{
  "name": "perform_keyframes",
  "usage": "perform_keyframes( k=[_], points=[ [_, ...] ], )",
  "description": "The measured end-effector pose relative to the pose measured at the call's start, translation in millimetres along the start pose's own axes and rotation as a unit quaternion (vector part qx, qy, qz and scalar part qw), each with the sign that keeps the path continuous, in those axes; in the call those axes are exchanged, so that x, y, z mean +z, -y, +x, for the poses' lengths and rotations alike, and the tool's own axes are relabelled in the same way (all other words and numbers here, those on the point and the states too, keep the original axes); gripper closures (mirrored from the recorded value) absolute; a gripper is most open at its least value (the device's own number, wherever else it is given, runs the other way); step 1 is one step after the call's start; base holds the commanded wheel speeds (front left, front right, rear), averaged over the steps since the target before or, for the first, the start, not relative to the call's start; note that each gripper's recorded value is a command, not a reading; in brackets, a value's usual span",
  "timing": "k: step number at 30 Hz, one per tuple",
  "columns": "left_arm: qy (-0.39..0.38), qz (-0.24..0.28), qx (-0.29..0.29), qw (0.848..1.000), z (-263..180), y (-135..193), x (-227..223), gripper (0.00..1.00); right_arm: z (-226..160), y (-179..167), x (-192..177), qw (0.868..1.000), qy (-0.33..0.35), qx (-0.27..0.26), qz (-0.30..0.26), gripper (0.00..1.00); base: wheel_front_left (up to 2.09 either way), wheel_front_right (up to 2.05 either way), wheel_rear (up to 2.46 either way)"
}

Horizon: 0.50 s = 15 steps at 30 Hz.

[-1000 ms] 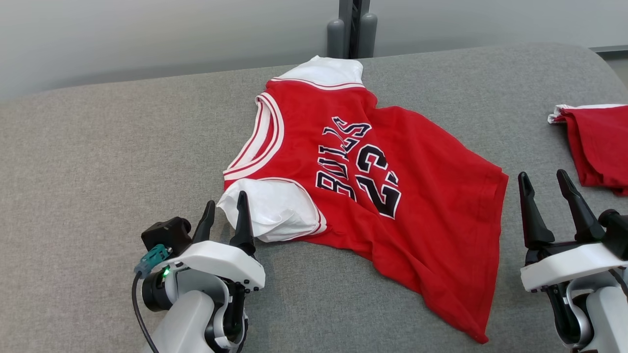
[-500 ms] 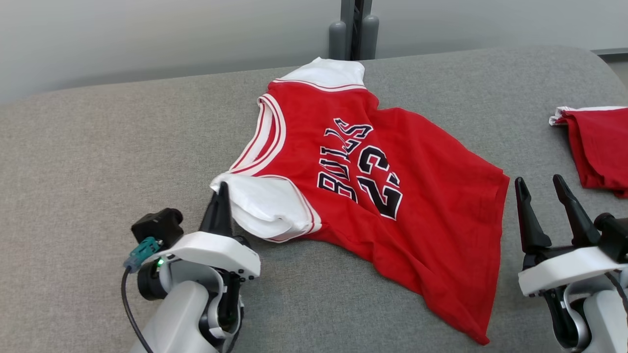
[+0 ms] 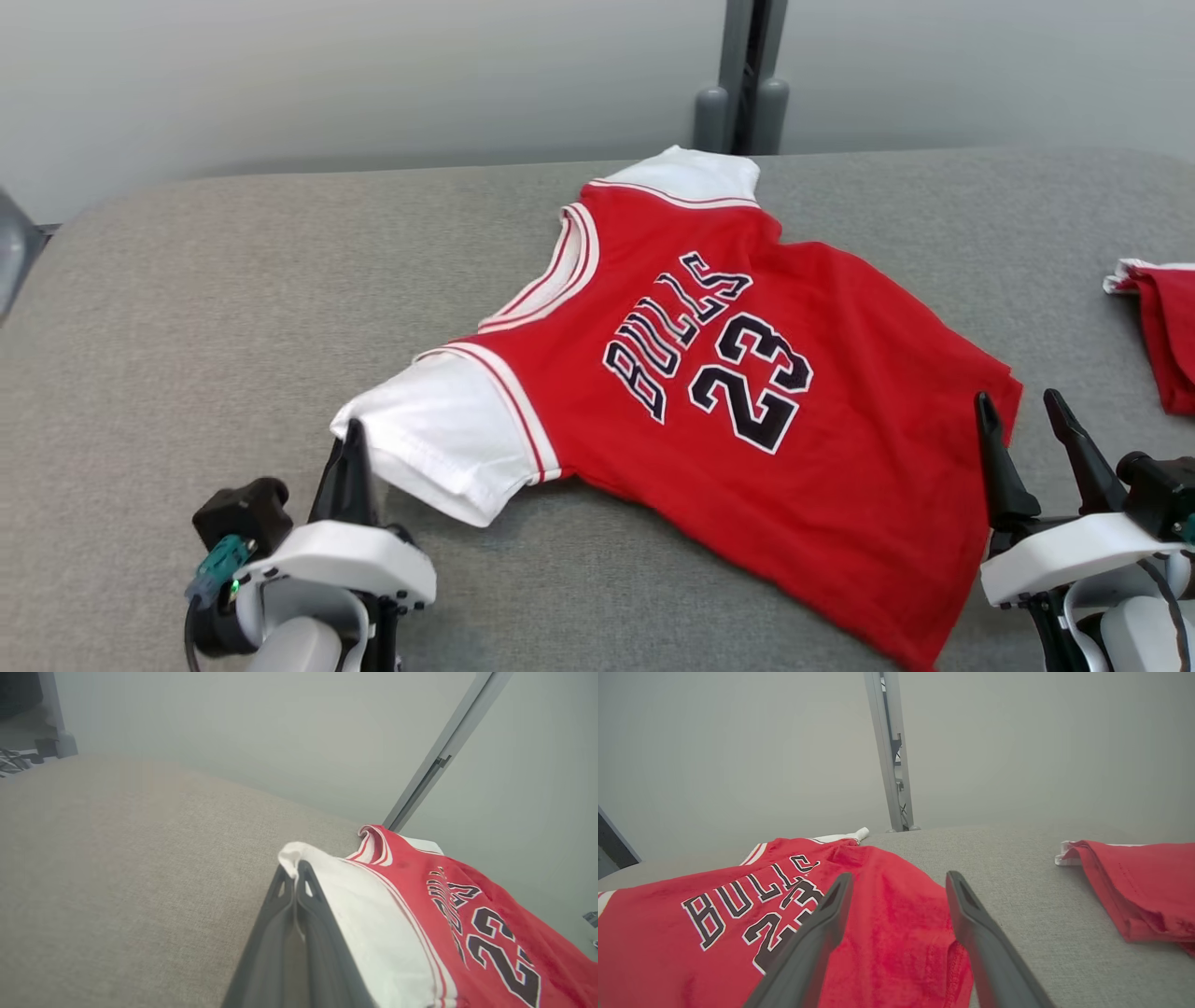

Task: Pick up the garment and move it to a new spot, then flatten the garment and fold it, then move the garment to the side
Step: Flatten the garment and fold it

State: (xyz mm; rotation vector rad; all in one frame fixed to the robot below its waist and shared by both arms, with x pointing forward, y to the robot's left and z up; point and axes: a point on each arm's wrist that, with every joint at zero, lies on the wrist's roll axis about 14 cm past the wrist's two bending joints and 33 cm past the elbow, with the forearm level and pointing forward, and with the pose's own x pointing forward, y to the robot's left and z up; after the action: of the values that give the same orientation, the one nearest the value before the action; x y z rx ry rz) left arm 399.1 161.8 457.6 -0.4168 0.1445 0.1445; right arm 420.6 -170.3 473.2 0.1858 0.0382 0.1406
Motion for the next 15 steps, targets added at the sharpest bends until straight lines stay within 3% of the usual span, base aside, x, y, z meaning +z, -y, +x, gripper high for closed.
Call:
perform_keyframes(
  k=[6,15],
  points=[
    [-0.016,0.020,0.057,0.998,-21,-43,-5,1.00,6,-19,-1,1.000,0.000,0.022,0.004,0.00,0.00,0.00,0.00],
    [-0.041,0.044,0.118,0.991,-36,-77,-16,1.00,6,-23,-4,1.000,-0.006,0.025,0.004,0.00,0.00,0.00,0.00]
  ],
)
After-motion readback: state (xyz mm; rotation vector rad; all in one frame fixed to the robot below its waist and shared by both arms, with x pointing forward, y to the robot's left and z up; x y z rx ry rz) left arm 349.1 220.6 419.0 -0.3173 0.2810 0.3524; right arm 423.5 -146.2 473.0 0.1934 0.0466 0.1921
